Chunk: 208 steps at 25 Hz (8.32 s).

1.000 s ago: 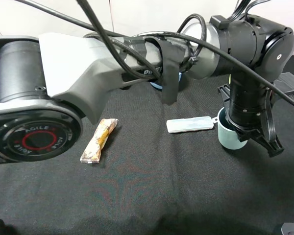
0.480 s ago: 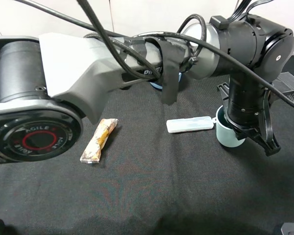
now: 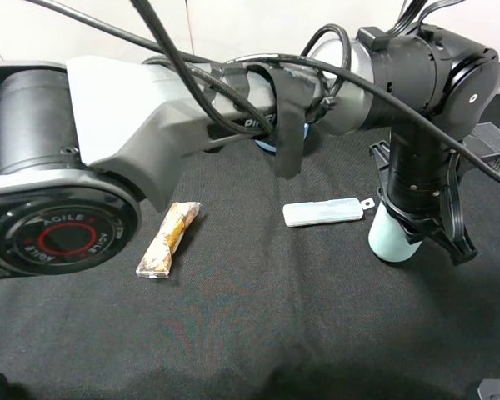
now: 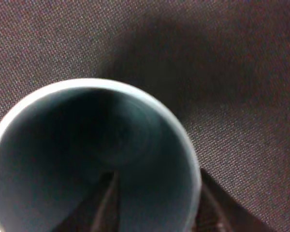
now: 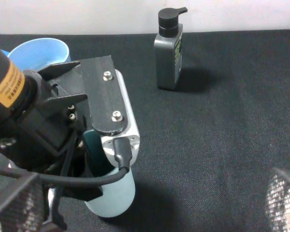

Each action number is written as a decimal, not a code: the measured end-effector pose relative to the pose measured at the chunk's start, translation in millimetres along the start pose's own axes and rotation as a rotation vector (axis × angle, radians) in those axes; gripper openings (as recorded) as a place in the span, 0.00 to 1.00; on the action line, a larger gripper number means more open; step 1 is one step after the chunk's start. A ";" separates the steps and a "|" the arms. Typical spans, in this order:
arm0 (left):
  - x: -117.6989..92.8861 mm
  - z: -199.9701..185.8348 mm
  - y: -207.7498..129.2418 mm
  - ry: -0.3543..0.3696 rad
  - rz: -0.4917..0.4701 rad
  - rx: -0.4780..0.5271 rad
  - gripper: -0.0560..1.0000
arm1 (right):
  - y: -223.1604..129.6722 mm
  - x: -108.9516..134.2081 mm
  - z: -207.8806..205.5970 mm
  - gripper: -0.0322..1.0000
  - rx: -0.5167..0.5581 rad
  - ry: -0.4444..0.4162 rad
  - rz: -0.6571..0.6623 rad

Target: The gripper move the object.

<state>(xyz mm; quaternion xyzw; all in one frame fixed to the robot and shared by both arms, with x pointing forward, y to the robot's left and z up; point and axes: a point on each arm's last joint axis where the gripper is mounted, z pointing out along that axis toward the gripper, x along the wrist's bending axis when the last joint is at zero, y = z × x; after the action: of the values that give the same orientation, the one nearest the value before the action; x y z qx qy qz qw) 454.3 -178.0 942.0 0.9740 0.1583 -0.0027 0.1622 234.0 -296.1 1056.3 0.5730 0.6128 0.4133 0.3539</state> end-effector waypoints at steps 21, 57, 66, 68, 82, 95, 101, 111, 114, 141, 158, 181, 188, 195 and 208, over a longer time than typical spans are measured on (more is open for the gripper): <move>-0.9 -20.0 11.2 0.003 0.008 -0.046 0.48 | 0.0 0.0 0.0 0.70 0.000 0.000 0.000; -0.1 -112.7 33.6 0.100 0.050 -0.193 0.48 | 0.0 0.0 0.0 0.70 0.000 0.000 0.000; 4.0 -151.4 32.6 0.181 0.048 -0.255 0.48 | 0.0 0.0 0.0 0.70 0.000 0.000 0.000; 3.3 -159.8 32.1 0.185 0.048 -0.270 0.48 | 0.0 0.0 0.0 0.70 0.000 0.000 0.000; 1.1 -232.3 22.0 0.213 0.037 -0.402 0.48 | 0.0 0.0 0.0 0.70 0.000 0.000 0.000; 16.1 -288.3 -5.6 0.248 -0.034 -0.447 0.48 | 0.0 0.0 0.0 0.70 0.000 0.000 0.000; 27.0 -302.9 -39.6 0.262 -0.079 -0.369 0.48 | 0.0 0.0 0.0 0.70 0.000 0.000 0.000; 43.6 -308.7 -119.3 0.279 -0.203 -0.206 0.48 | 0.0 0.0 0.0 0.70 0.000 0.000 0.000; 40.8 -313.8 -144.5 0.280 -0.241 -0.187 0.49 | 0.0 0.0 0.0 0.70 0.000 0.000 0.000; -30.2 -332.3 -382.7 0.350 -0.533 -0.354 0.99 | 0.0 0.0 0.0 0.70 0.000 0.000 0.000; -60.1 -284.9 -449.0 0.447 -0.726 -0.437 0.99 | 0.0 0.0 0.0 0.70 0.000 0.000 0.000; -80.1 -250.8 -456.9 0.664 -0.770 -0.600 0.99 | 0.0 0.0 0.0 0.70 0.000 0.000 0.000; -80.2 -250.7 -456.9 0.664 -0.767 -0.598 0.99 | 0.0 0.0 0.0 0.70 0.000 0.000 0.000; -80.2 -250.7 -456.9 0.663 -0.767 -0.599 0.99 | 0.0 0.0 0.0 0.70 0.000 0.000 0.000; -80.2 -250.7 -456.9 0.663 -0.767 -0.599 0.99 | 0.0 0.0 0.0 0.70 0.000 0.000 0.000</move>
<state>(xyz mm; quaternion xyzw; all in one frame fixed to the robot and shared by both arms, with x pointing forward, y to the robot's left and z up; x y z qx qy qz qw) 225.2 286.7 1040.1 0.7078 0.5354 0.2884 0.3595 234.0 -296.1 1056.3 0.5730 0.6128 0.4133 0.3539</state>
